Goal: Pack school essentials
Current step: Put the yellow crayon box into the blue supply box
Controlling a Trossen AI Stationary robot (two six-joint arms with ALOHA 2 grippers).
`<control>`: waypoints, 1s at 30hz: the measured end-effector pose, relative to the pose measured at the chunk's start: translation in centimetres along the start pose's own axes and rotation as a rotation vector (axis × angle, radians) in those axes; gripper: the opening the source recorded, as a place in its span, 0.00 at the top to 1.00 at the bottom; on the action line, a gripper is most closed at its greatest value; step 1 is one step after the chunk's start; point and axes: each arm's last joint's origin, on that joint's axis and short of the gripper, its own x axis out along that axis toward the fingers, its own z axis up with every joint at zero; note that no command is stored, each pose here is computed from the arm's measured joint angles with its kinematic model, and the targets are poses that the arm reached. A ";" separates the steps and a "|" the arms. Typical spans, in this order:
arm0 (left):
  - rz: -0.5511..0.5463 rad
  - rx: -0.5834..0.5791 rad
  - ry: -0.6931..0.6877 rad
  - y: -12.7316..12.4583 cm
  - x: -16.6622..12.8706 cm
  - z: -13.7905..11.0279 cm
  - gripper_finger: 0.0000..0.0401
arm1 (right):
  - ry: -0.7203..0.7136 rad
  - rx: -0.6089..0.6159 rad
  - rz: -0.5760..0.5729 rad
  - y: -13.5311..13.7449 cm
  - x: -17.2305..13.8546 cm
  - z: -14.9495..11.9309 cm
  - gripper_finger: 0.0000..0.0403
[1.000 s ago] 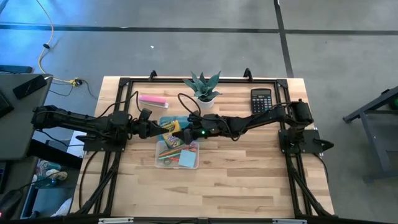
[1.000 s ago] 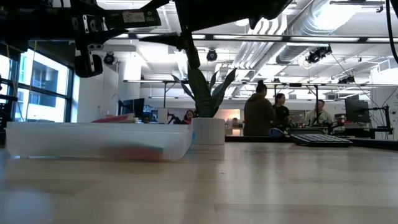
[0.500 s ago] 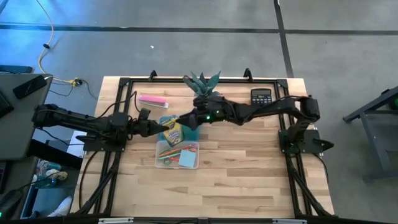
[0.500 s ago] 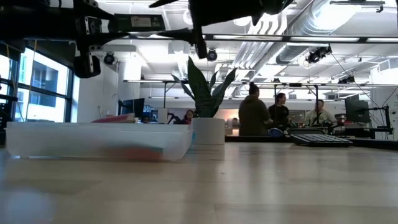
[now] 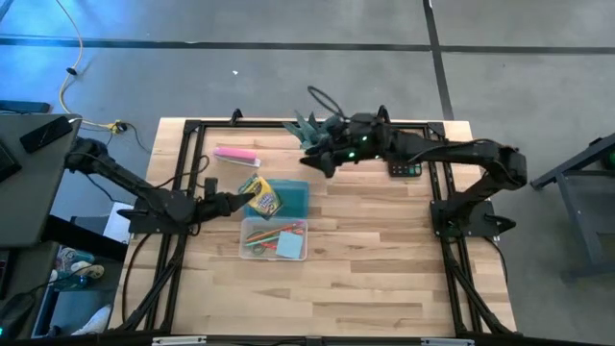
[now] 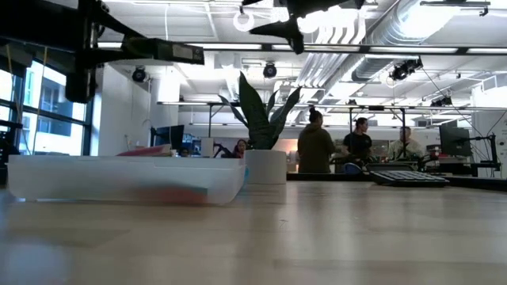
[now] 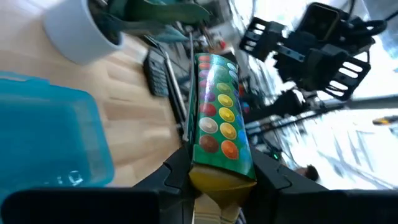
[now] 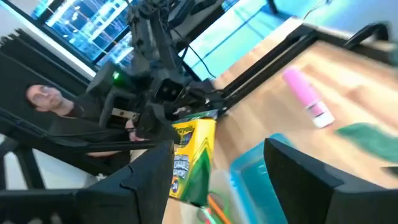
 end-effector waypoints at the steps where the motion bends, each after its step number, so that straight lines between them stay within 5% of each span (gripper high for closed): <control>1: 0.011 0.001 -0.017 -0.1 -0.1 -0.3 0.79 | -0.007 -0.011 -0.008 -0.1 -0.6 0.3 0.41; 14: 0.126 0.081 -0.265 -4.1 1.2 -5.0 0.79 | -0.026 -0.088 -0.066 -0.6 -3.9 1.9 0.41; 30: 0.114 -0.099 -0.377 -3.5 2.9 -12.8 0.79 | 0.095 -0.136 -0.104 -1.2 -3.9 0.8 0.41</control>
